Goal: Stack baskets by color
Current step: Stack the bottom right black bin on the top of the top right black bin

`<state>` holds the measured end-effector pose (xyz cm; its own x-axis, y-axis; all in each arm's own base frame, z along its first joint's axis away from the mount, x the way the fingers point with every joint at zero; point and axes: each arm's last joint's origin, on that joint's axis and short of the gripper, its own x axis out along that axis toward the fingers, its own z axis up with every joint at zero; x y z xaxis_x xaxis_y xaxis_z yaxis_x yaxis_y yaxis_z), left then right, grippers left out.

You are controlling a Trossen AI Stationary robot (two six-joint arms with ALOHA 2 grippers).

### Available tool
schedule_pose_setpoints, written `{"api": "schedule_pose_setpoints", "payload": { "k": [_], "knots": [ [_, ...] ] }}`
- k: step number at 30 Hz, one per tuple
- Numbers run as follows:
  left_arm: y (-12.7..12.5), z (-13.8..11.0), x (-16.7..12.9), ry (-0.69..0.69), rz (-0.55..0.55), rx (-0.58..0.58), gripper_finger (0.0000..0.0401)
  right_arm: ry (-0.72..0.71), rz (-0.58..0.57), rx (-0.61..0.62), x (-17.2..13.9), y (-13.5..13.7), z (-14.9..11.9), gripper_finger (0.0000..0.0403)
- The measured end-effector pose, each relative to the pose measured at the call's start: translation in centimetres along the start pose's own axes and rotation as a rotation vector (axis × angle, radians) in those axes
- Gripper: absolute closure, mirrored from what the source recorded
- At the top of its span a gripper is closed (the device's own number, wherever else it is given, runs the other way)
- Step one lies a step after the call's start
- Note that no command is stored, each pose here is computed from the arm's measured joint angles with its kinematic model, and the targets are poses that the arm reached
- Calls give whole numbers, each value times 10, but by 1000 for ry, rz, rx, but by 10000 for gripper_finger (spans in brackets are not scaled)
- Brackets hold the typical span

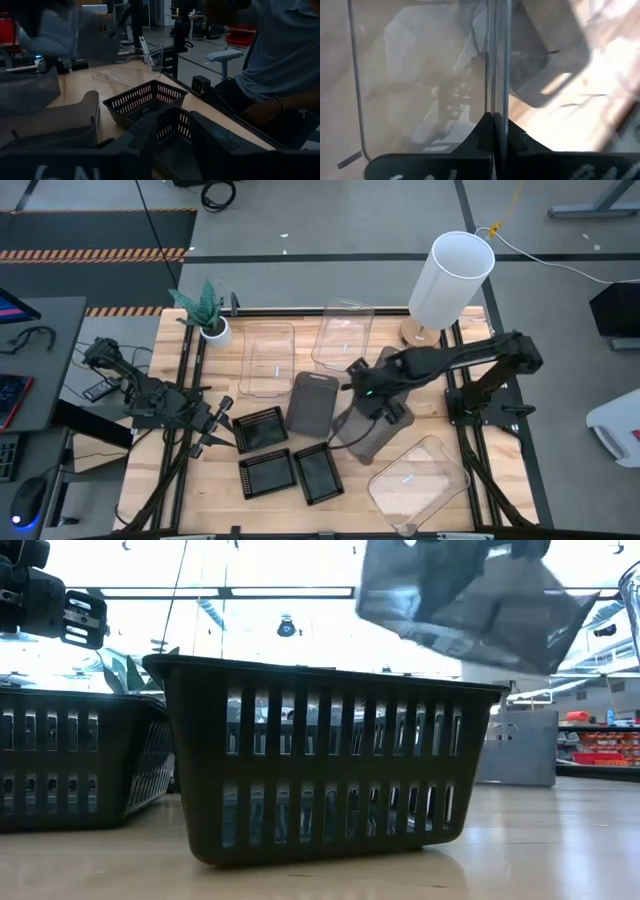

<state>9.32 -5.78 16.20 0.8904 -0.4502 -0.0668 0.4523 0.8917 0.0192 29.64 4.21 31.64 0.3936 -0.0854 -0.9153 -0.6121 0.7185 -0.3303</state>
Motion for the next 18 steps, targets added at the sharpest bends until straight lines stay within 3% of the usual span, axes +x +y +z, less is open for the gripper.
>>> {"api": "schedule_pose_setpoints", "payload": {
  "k": [5, 8, 18],
  "knots": [
    [0, 0, 0, 0, 0, 0, 280, 104, -77, -120, -32, 1, -28, 398],
    [0, 0, 0, 0, 0, 0, 280, 193, -103, -131, -43, -1, -45, 398],
    [0, 0, 0, 0, 0, 0, 280, 341, -68, -134, -42, -31, -93, 398]
  ]
}}
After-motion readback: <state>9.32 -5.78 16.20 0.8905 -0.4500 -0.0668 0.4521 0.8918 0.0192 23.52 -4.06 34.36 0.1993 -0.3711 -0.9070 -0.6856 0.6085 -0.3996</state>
